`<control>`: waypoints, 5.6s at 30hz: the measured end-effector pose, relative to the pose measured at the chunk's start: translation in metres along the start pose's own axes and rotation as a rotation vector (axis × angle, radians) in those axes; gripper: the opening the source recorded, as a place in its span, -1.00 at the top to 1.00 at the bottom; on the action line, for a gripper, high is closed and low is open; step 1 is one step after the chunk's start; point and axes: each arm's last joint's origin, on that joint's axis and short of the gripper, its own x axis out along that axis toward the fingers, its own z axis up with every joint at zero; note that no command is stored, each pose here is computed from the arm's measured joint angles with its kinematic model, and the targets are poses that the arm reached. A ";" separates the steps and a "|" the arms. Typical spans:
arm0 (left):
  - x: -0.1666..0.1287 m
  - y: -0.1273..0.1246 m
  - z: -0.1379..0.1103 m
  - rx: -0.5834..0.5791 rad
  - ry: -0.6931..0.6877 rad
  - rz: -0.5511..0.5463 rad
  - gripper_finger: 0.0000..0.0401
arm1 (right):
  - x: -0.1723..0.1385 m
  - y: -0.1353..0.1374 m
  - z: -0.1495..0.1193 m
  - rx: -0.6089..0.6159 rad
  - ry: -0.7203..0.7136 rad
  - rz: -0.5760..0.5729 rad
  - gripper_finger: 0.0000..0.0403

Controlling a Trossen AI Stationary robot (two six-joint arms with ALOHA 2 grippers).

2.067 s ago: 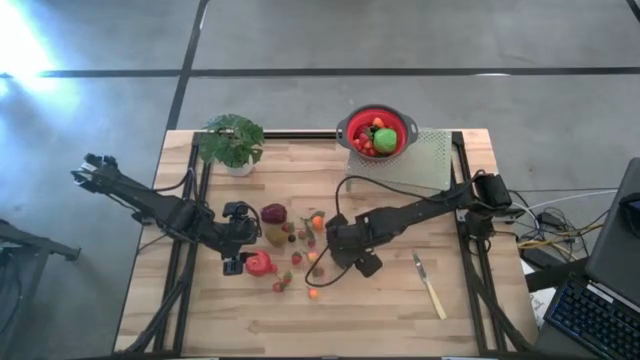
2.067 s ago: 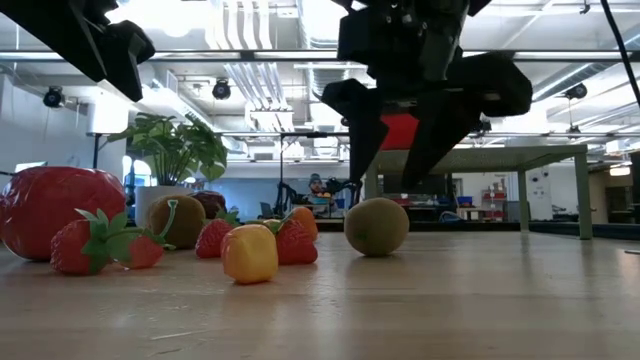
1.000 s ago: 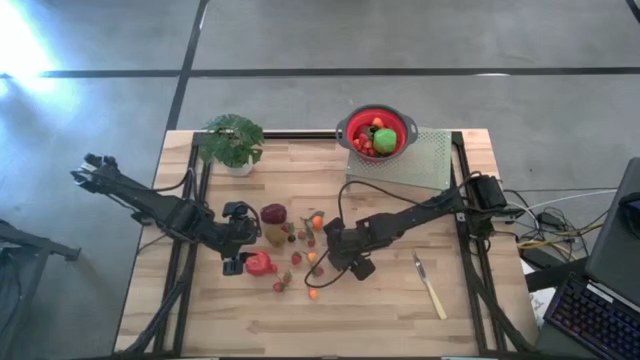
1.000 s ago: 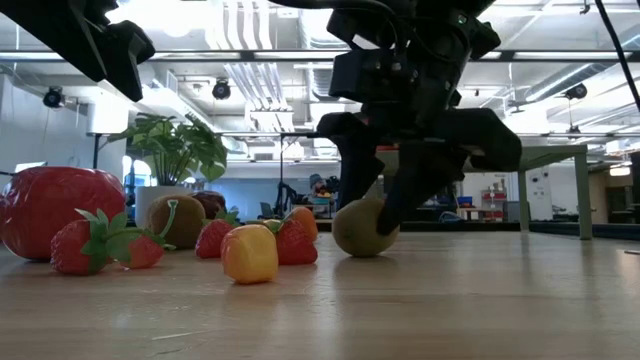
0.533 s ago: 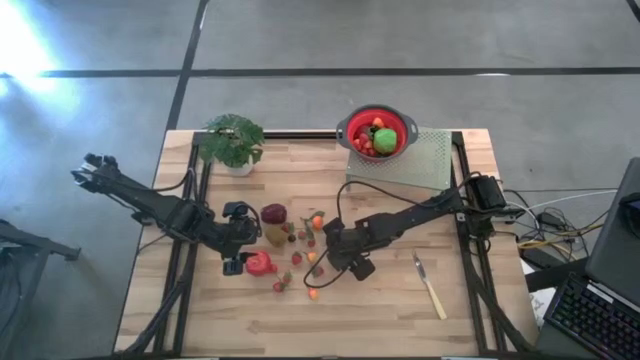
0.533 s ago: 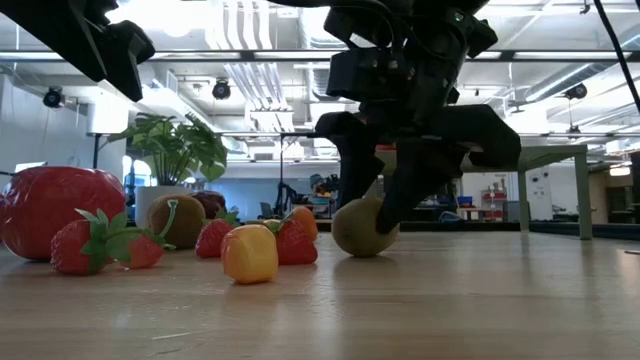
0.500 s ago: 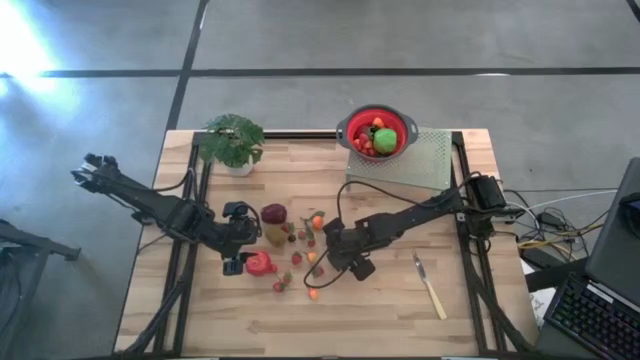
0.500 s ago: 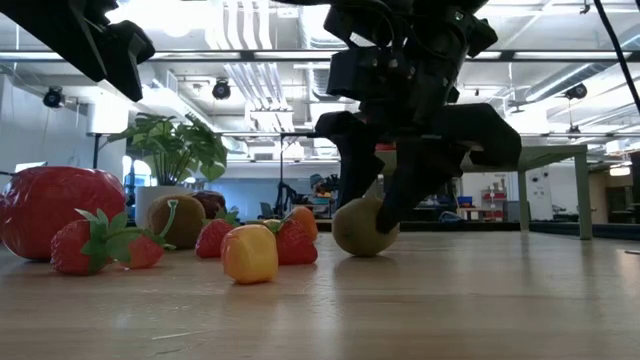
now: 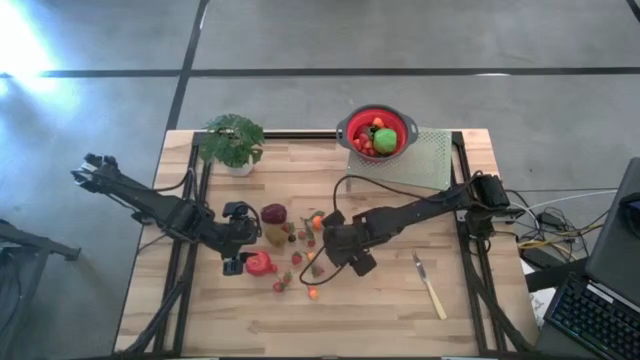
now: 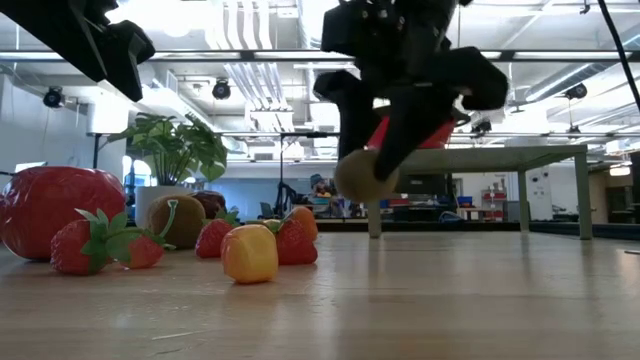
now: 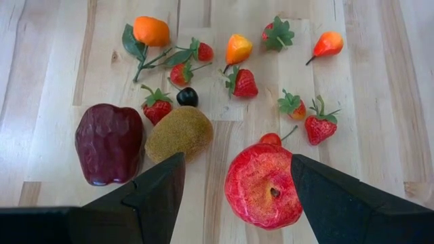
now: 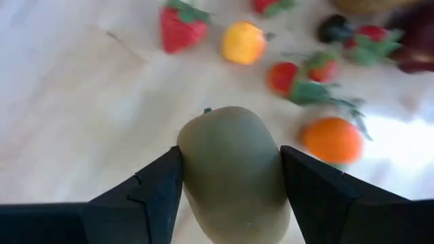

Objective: Pick & Place Fruit
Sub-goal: Put the kiwi into the strainer bowl on the shelf, then put the strawberry into the strainer bowl on the shelf

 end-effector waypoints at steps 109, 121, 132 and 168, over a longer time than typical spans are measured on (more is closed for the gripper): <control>0.000 0.000 0.000 0.000 0.000 0.000 -0.36 | -0.241 -0.061 -0.159 0.919 -0.250 -0.232 0.55; 0.000 0.000 0.000 0.000 0.000 0.000 -0.36 | -0.219 0.015 -0.206 0.758 -0.515 -0.299 0.94; 0.000 0.000 0.000 0.000 0.000 0.000 -0.36 | -0.197 0.052 -0.243 0.695 -0.528 -0.325 0.94; 0.000 0.000 0.000 0.000 0.000 0.000 -0.36 | -0.198 0.060 -0.250 0.695 -0.551 -0.336 0.94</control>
